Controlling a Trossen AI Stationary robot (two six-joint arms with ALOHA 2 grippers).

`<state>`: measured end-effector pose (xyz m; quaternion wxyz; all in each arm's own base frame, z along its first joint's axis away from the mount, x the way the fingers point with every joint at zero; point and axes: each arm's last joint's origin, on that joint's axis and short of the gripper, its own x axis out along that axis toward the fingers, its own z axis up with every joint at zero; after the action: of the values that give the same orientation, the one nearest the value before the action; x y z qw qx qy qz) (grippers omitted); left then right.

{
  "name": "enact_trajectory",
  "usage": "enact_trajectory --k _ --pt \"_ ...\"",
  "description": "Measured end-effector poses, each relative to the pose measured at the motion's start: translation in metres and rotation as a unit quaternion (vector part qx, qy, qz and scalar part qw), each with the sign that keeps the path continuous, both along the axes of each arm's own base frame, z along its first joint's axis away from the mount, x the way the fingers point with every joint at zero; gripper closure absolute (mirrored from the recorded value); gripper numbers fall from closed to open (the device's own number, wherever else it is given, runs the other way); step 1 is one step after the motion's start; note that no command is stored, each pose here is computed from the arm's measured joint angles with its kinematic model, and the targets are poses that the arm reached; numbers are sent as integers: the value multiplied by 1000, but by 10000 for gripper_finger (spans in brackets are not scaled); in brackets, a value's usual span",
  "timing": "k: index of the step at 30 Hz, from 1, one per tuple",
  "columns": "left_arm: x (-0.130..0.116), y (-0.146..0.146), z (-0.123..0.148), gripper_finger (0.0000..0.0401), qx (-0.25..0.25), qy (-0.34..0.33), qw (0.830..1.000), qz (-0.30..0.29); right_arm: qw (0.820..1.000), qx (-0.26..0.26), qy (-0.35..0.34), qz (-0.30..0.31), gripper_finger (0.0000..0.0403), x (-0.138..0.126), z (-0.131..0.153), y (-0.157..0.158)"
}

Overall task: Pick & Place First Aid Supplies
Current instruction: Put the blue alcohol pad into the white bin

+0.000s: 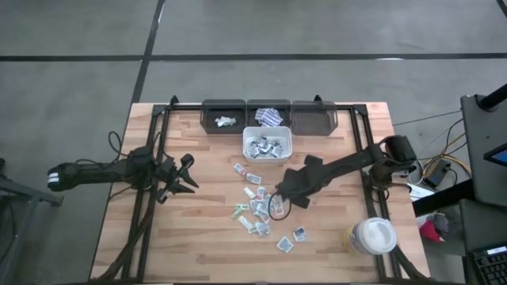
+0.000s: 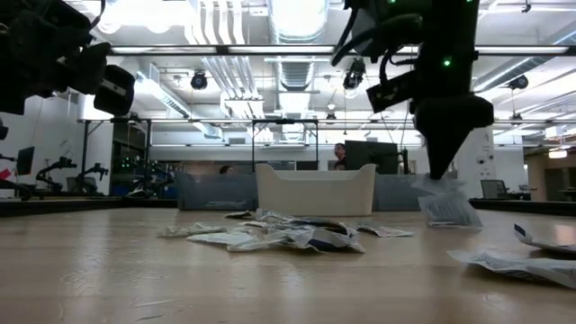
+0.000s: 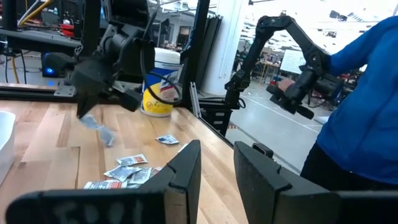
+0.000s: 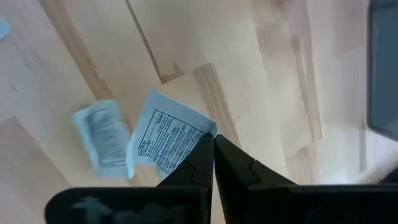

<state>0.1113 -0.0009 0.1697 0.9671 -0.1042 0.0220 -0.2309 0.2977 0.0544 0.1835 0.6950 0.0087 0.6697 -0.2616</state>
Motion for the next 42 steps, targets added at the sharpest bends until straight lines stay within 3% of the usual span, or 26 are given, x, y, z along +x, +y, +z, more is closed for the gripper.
enact_trajectory --k 6,10,15,21,26,31,35,42 --pt "0 0 0 307 0 0 1000 0 1000 8 -20 9 395 -2 11 -1" --pt "0 0 0 307 0 0 1000 0 996 25 -61 60 395 2 22 0" --pt "0 0 0 307 0 0 1000 0 976 88 -142 142 395 8 45 2" --pt "0 0 0 307 2 0 1000 0 976 81 -181 90 395 3 59 -19" --pt "0 0 0 307 1 1 1000 0 993 21 -119 -9 395 -12 55 -41" --pt "0 0 0 307 1 1 1000 0 990 82 -99 61 395 -10 52 -33" --pt "0 0 0 307 0 1 1000 0 998 44 -38 20 395 -22 40 -37" --pt "0 0 0 307 0 0 1000 4 993 74 -82 43 395 -15 38 -32"
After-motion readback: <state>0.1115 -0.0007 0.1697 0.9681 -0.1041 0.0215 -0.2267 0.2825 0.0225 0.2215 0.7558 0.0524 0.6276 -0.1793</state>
